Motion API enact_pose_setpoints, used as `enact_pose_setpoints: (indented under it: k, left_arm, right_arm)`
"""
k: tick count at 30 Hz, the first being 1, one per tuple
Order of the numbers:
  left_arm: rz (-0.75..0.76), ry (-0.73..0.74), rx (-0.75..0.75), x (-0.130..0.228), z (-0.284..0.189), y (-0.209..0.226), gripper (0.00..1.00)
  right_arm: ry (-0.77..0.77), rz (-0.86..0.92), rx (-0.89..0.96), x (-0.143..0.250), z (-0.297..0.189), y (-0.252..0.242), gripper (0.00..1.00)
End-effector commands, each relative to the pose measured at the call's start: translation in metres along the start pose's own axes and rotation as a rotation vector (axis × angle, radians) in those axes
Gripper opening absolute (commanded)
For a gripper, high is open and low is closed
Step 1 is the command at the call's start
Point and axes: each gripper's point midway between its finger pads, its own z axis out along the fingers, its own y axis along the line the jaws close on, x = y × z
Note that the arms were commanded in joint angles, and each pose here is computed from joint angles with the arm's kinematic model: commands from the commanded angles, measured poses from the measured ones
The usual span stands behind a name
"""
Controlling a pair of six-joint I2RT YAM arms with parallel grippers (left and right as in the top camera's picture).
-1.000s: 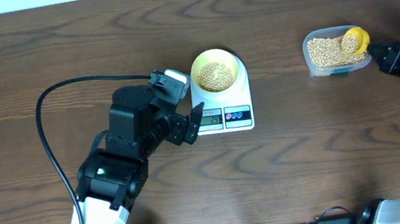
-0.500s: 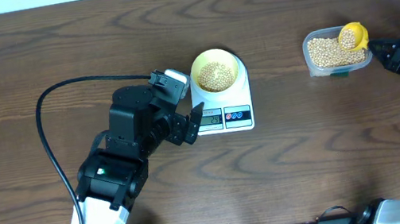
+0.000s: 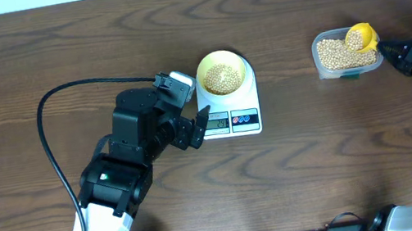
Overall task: Scoop item into bowl and weigh 50g on scale
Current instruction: 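Drag the scoop through the soybeans to refill it, right gripper, then lift the filled scoop and carry it over the yellow bowl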
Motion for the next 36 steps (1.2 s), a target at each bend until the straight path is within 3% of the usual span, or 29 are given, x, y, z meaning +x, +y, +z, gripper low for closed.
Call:
enact_pose_setpoints:
  k: [1,36]
  left_arm:
    - [-0.01,-0.001,-0.005,0.001,-0.001,0.001,0.94]
    - [-0.01,-0.001,-0.005,0.001,-0.001,0.001,0.94]
  right_arm:
    - [0.032,0.02,-0.087,0.004,0.003,0.016,0.01]
    - [0.263,-0.101,-0.162,0.095,0.128,0.13,0.01]
